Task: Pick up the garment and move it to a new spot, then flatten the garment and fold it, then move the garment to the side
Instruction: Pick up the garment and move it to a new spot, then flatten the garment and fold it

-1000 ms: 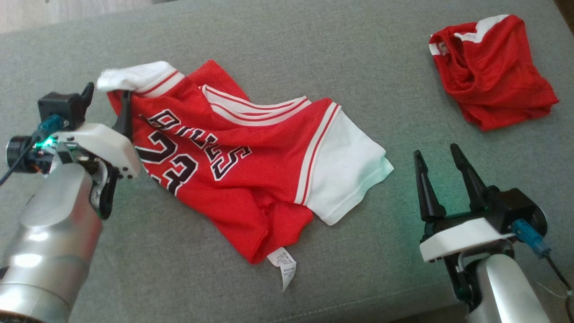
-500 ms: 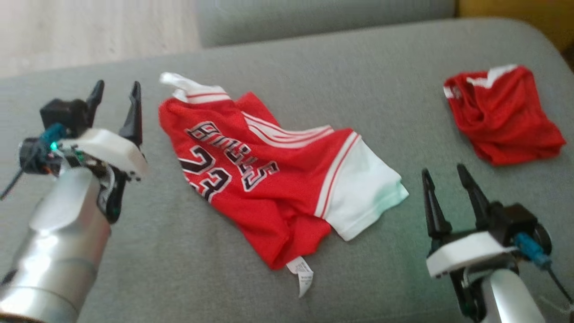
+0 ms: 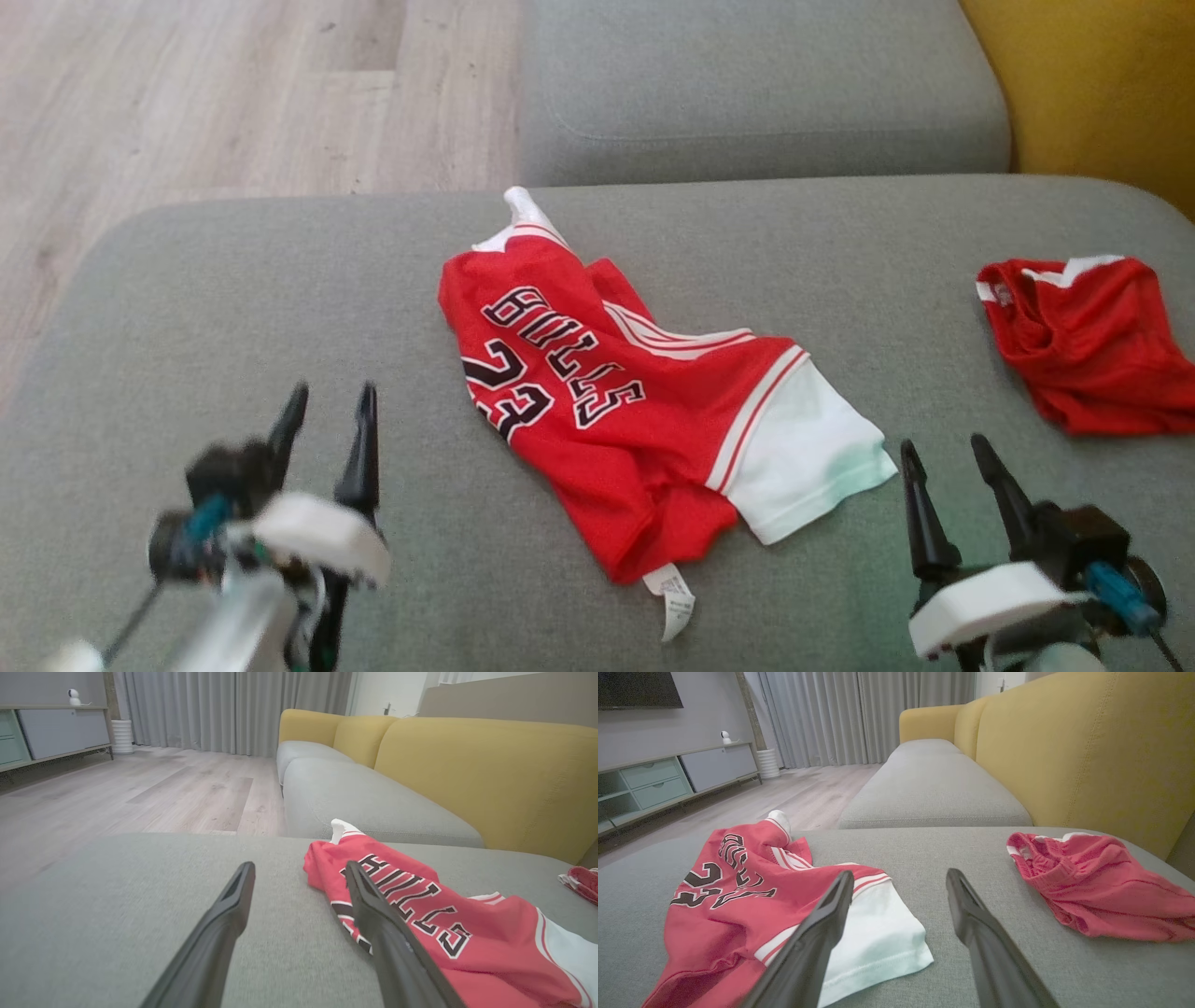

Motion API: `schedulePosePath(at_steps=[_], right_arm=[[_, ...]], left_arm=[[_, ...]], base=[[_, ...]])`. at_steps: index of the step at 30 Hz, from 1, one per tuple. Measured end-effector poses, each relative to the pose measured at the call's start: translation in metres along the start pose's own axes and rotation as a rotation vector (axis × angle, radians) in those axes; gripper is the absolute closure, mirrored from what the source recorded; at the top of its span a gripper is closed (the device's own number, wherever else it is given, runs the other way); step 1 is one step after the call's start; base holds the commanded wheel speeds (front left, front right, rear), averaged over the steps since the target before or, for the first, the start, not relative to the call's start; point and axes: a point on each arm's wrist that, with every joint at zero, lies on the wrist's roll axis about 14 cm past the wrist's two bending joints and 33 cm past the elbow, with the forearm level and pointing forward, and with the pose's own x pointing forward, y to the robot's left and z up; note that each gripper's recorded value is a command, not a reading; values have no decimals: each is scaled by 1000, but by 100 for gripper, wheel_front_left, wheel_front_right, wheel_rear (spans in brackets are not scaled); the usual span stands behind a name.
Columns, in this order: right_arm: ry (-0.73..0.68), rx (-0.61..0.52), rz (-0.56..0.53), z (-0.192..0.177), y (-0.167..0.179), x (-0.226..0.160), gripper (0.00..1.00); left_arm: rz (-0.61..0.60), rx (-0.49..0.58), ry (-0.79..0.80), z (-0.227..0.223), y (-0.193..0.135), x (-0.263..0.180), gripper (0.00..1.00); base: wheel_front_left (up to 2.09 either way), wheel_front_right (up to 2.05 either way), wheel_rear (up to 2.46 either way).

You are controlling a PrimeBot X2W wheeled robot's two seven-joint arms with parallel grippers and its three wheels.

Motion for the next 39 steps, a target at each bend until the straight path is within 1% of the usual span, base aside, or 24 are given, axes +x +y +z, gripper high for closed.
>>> schedulePosePath(at_steps=[4,8,12,16,33,35,39], right_arm=[[17,8,1,-6,1,-5,0],[29,19,-2,-11,1,-9,0],[24,31,-8,-12,-1,-10,0],[25,47,-14,-15,-2,-11,0],[63,47,0,-29,3,-14,0],[72,47,-10,-31,0,-13,0],[91,0,-42,-34,-14,-12,0]], left_arm=[[46,-42,17,-20,-2,-29,0],[66,-65,44,-39,-7,-54,0],[99,-86,37,-41,-7,-69,0],[115,-101,12,-36,-9,-73,0],[122,-98,-10,-31,-11,-80,0],[128,-100,-16,-30,-10,-82,0],[144,-104,-22,-28,-6,-86,0]], base=[[0,0,0],[0,0,0],[0,0,0],[0,0,0],[0,0,0],[0,0,0],[0,0,0]])
